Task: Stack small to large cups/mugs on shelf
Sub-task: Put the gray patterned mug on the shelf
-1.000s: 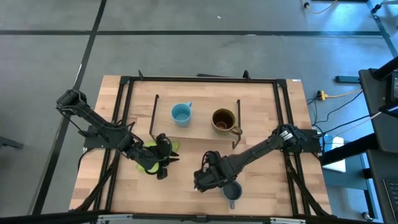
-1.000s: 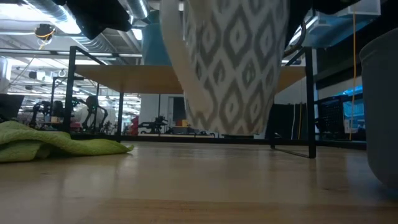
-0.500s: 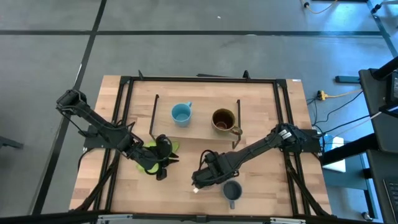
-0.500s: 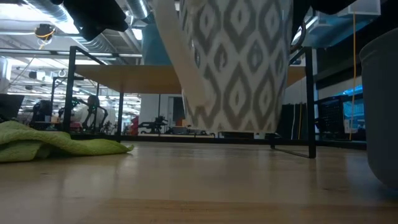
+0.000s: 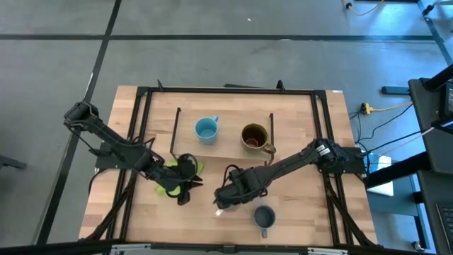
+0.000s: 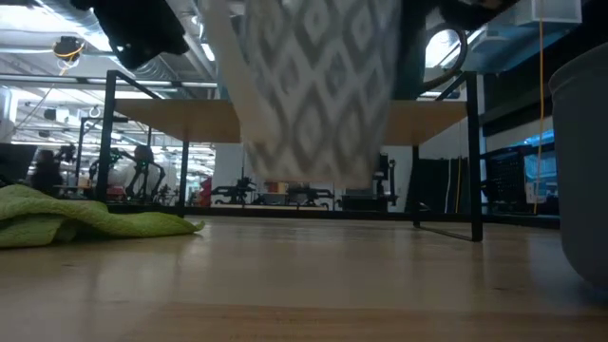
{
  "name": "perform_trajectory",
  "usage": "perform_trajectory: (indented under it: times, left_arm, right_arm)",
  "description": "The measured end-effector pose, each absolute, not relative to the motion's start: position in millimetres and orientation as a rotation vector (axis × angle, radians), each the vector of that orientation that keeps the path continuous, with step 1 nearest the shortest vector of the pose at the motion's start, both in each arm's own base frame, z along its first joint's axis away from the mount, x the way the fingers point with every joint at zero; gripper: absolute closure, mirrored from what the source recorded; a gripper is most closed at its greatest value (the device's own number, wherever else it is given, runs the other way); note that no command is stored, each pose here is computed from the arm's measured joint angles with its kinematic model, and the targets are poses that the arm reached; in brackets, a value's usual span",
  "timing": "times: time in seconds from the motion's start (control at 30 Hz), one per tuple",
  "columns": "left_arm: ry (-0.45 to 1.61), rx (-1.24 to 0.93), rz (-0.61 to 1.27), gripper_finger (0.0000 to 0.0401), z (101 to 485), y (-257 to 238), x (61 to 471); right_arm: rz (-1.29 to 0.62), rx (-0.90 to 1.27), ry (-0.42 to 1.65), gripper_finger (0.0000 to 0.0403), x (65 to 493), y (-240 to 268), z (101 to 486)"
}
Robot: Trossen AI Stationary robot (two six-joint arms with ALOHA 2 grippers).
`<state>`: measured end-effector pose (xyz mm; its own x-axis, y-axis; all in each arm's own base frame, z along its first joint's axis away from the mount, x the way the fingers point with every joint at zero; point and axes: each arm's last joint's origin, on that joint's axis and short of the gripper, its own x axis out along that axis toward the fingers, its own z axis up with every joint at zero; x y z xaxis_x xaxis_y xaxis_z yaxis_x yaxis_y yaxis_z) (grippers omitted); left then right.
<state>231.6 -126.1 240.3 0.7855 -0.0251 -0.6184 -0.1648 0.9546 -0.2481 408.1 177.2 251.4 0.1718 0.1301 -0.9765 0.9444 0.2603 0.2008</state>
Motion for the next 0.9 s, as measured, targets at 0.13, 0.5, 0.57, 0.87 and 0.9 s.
perform_trajectory:
  times: [0.13,0.5,0.57,0.87,0.9]
  left_arm:
    - [0.694,-0.283,0.099,0.0332,237.6,-122.3,230.9]
    - [0.703,-0.275,0.106,0.0332,236.9,-119.7,231.6]
    - [0.706,-0.280,0.108,0.0332,236.9,-117.8,232.6]
    - [0.715,-0.287,0.117,0.0332,236.5,-111.1,235.8]
    - [0.717,-0.285,0.114,0.0332,236.4,-110.2,236.2]
  right_arm:
    - [-0.817,1.152,1.247,0.0356,409.3,170.5,263.4]
    - [-0.757,1.073,1.252,0.0356,400.6,164.5,305.8]
    - [-0.739,1.067,1.248,0.0356,399.6,164.0,312.2]
    - [-0.615,1.011,1.228,0.0356,401.1,164.5,325.4]
    - [-0.595,0.997,1.227,0.0356,401.8,164.8,325.5]
